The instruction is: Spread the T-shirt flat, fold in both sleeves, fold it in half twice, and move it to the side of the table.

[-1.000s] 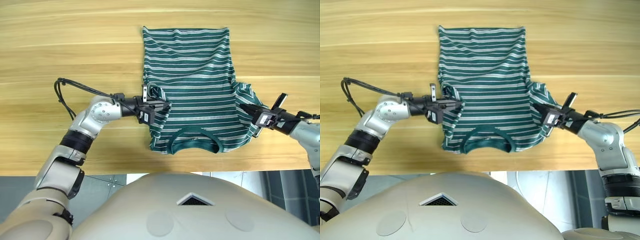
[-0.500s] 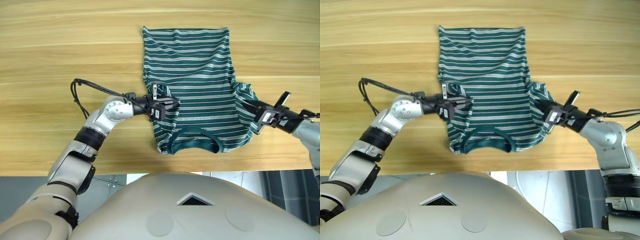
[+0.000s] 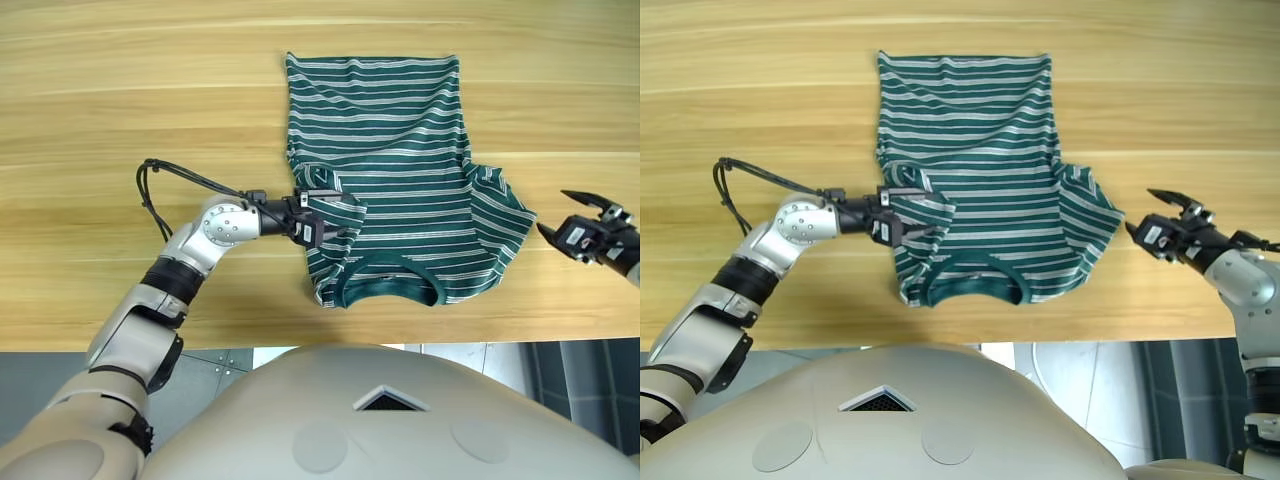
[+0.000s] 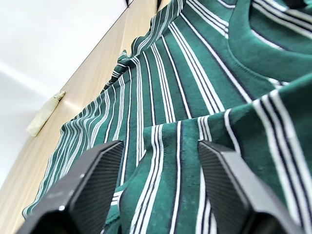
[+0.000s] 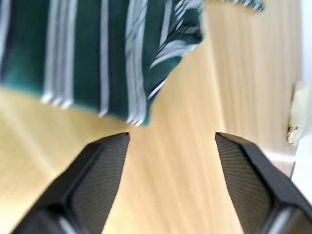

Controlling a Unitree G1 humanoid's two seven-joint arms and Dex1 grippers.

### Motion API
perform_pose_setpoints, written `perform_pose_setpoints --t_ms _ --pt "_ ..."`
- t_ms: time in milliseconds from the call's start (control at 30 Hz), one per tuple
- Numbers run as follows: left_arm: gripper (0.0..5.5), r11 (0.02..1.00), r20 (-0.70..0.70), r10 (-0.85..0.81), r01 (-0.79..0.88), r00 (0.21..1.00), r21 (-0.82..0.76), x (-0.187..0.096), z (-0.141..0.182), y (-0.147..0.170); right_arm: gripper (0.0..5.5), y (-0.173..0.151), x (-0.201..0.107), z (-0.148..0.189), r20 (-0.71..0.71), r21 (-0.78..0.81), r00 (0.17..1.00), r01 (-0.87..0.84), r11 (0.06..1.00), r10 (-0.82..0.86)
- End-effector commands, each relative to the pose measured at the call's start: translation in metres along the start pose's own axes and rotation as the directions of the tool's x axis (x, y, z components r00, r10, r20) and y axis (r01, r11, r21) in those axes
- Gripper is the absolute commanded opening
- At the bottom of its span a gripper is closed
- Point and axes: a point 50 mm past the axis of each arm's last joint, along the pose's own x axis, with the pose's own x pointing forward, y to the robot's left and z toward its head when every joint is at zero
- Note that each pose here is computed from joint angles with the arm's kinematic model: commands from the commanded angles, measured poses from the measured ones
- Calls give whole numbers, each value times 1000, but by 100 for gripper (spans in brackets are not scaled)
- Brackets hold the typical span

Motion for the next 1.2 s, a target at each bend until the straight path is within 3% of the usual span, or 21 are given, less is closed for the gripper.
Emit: perform_pose_setpoints --t_ms 33,400,500,967,1200 --pt "345 1000 -64 -29 28 998 -6 -1 -9 -3 331 8 -10 6 16 -70 998 -54 996 55" --pt "497 1000 -62 -9 10 998 8 2 -9 -1 331 12 18 11 16 -85 994 -110 990 112" --pt "538 1000 -57 -9 10 998 9 2 -8 -2 277 13 24 11 5 -83 993 -120 989 121" --pt "540 1000 -49 -14 15 999 5 2 -7 -5 3 18 29 13 21 -83 989 -141 987 143" --pt "540 1000 -48 -11 11 999 4 3 -7 -6 3 -7 27 34 154 -87 988 42 995 -28"
